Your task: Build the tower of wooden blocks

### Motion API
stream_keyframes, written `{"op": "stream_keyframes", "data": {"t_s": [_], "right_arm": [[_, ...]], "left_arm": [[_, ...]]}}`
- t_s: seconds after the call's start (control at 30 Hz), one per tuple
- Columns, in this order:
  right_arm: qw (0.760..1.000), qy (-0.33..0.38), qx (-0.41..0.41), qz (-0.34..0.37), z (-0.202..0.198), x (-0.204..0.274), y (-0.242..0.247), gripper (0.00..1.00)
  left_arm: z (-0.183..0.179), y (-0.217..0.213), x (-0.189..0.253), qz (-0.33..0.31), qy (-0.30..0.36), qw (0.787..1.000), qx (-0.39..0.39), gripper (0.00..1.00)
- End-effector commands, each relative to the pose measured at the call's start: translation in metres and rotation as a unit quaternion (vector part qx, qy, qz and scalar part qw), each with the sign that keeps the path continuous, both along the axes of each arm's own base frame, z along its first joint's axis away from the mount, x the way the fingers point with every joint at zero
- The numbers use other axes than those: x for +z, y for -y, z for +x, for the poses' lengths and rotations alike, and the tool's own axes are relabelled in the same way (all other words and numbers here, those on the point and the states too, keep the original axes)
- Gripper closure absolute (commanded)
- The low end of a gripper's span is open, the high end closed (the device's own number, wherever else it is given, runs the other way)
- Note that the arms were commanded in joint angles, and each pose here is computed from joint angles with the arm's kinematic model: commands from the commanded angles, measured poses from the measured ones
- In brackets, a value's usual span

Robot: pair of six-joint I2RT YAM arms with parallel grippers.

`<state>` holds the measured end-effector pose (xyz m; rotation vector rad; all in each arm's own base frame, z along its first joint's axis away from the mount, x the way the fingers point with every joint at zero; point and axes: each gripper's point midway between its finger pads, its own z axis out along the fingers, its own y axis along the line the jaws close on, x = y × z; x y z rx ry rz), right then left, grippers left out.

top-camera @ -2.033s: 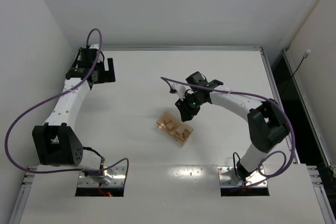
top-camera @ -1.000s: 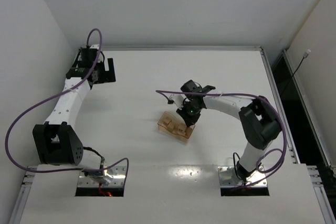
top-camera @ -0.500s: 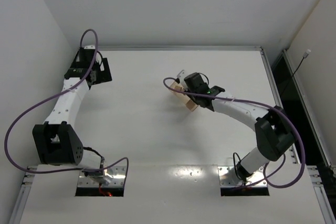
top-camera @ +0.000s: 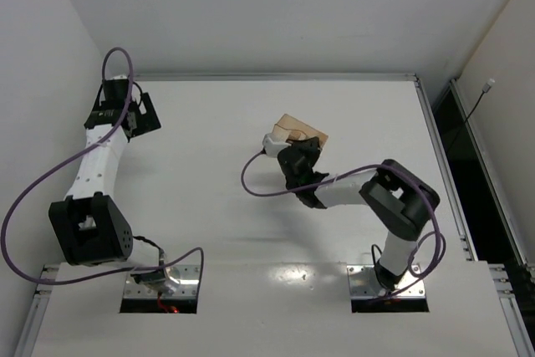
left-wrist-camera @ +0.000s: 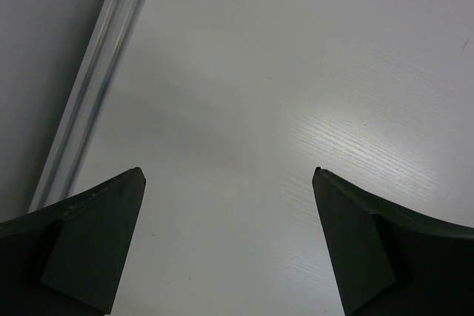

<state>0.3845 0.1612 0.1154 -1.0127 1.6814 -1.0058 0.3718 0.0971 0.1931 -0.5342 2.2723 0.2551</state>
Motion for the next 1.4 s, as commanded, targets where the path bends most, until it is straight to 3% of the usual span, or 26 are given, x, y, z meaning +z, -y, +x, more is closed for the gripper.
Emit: {"op": "stream_keyframes", "data": {"t_s": [0.0, 0.17, 0.57, 0.8, 1.0, 1.27, 1.37], "right_arm": [[0.989, 0.144, -0.024, -0.019, -0.004, 0.063, 0.002, 1.00], [0.964, 0.238, 0.028, -0.111, -0.028, 0.081, -0.017, 1.00], [0.947, 0.246, 0.117, -0.174, -0.041, 0.078, -0.064, 1.00], [0.917, 0.283, 0.158, -0.233, -0.051, 0.113, -0.078, 1.00], [0.898, 0.298, 0.167, -0.276, -0.050, 0.127, -0.075, 1.00], [0.903, 0.312, 0.131, -0.264, -0.035, 0.145, -0.068, 1.00], [0.903, 0.338, 0.092, -0.249, -0.022, 0.173, -0.061, 1.00]], "left_arm": [[0.001, -0.004, 0.003, -0.022, 0.012, 1.000, 0.006, 0.05], [0.000, -0.010, 0.000, -0.034, 0.011, 0.999, 0.015, 0.05], [-0.007, -0.017, -0.003, -0.051, 0.010, 0.998, 0.020, 0.05], [-0.005, -0.011, -0.003, -0.064, 0.013, 0.998, 0.006, 0.05], [-0.002, -0.010, -0.003, -0.068, 0.013, 0.998, 0.003, 0.05], [-0.001, -0.009, -0.003, -0.071, 0.013, 0.997, 0.000, 0.05], [-0.002, -0.008, -0.001, -0.071, 0.013, 0.997, 0.000, 0.05]]}}
